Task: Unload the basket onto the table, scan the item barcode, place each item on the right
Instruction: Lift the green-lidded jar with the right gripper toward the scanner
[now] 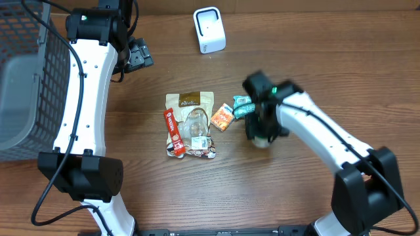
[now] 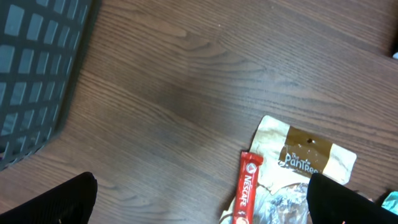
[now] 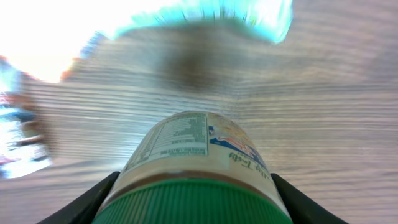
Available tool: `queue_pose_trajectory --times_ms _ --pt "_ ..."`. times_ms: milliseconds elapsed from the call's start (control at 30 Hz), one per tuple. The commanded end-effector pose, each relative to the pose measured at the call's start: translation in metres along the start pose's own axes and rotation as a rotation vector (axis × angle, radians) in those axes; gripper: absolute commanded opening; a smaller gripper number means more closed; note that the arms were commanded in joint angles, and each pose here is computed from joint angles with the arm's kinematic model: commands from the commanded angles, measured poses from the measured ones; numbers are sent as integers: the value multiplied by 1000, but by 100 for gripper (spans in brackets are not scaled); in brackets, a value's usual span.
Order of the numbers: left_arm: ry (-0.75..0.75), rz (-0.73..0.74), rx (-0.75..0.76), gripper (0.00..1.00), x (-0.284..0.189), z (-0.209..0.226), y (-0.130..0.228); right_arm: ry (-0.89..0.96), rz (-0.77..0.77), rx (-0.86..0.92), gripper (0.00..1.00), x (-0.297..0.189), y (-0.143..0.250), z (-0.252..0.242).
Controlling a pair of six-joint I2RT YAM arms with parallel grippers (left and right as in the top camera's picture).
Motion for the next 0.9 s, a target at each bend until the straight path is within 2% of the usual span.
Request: queue_pose_trajectory --times_ms 0,100,233,300,467,567,700,867 --pt "4 -10 -7 100 -4 1 0 -40 -179 -36 35 -88 -36 4" --pt "4 -10 -7 100 -4 1 0 -67 -310 -80 35 -148 -50 5" --pt "4 -10 -7 99 -4 1 0 -96 -444 -87 34 -182 -69 9" --pt "4 -10 -7 100 -4 1 0 -98 -451 -86 32 -178 -75 11" --pt "4 -10 -7 100 -4 1 0 -93 -416 -89 32 -133 -115 26" --pt "4 -10 -7 99 -4 1 0 -96 -436 -88 26 -104 -147 37" --pt "4 -10 -7 100 -4 1 0 -110 -554 -77 25 -77 -201 51" --pt "4 -10 -7 100 -4 1 0 -158 -776 -54 25 -80 -260 64"
Point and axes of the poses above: each gripper's point midway between its finger pads, its own x axis out along the fingers, its own z axis along the line the jaws close on, y = z × x, the point moved 1 cm from there along -x, back along the fingers, and after that the axes turned 6 degrees about -x, right-handed, at the moved point
